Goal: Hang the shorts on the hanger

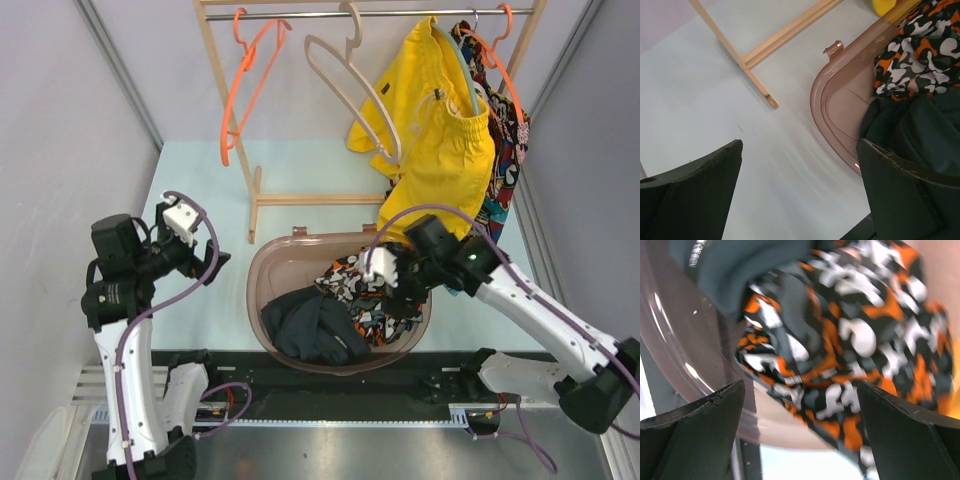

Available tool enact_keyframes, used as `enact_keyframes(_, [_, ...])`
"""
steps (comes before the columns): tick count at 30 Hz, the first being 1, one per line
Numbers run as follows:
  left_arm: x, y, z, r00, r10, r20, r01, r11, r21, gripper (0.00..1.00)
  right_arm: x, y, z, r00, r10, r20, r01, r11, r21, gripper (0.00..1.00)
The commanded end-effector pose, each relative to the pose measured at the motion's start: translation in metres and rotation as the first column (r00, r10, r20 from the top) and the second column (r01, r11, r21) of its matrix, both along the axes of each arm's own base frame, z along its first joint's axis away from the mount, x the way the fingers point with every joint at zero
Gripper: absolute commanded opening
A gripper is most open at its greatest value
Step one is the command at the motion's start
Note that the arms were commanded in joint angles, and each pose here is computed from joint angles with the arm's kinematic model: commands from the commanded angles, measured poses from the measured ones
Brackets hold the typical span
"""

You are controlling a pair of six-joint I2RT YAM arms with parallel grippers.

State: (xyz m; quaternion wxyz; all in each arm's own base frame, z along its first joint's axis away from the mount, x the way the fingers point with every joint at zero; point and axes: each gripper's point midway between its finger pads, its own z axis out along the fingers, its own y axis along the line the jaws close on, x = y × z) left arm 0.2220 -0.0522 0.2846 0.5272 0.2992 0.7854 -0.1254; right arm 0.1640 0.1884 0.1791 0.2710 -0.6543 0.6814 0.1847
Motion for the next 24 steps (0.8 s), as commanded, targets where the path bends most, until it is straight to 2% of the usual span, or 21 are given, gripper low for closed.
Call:
enact_keyframes(1, [-0.005,-0.017,0.016,0.995,-0.074,0.063,0.077,0.996,-0.042,1.0,0.003,0.024,-0.02,0.983,0.177,0.056,-0.172,0.981,-0.09,1.0])
enact_keyframes(7, [-0.007,-0.02,0.027,0.995,-0.065,0.074,0.069,0.996,-0.059,1.0,0.013,0.036,-0.07,0.969,0.247,-0.01,-0.244,0.953,-0.181,0.98])
enact_keyframes(8, [-0.007,-0.02,0.027,0.995,-0.063,0.075,0.068,0.996,-0.058,1.0,0.014,0.033,-0.084,0.968,0.246,-0.041,-0.249,0.945,-0.214,0.89])
enact_keyframes(10, [-0.008,-0.02,0.027,0.994,-0.07,0.079,0.074,0.996,-0.054,1.0,0.02,0.031,-0.091,0.975,0.218,-0.038,-0.221,0.945,-0.241,0.8])
enact_keyframes(14, [-0.007,-0.023,0.026,0.993,-0.086,0.081,0.091,0.994,-0.053,1.0,0.03,0.031,-0.077,0.986,0.166,0.024,-0.157,0.964,-0.213,0.45])
enact_keyframes(15, [-0.008,-0.026,0.029,0.99,-0.108,0.095,0.114,0.992,-0.055,1.0,0.039,0.031,-0.061,0.986,0.137,0.095,-0.117,0.976,-0.186,0.19])
enact_keyframes(16, [-0.008,-0.028,0.029,0.987,-0.124,0.097,0.13,0.99,-0.055,1.0,0.044,0.031,-0.052,0.984,0.12,0.133,-0.097,0.981,-0.171,0.0])
enact_keyframes(21, [-0.009,-0.048,0.029,0.97,-0.223,0.1,0.227,0.973,-0.028,1.0,0.062,0.02,0.037,0.934,-0.064,0.35,0.052,0.998,0.043,0.0])
enact_keyframes(24, [-0.007,-0.06,0.027,0.957,-0.273,0.103,0.274,0.962,0.0,1.0,0.064,0.007,0.103,0.865,-0.193,0.464,0.104,0.972,0.211,0.0])
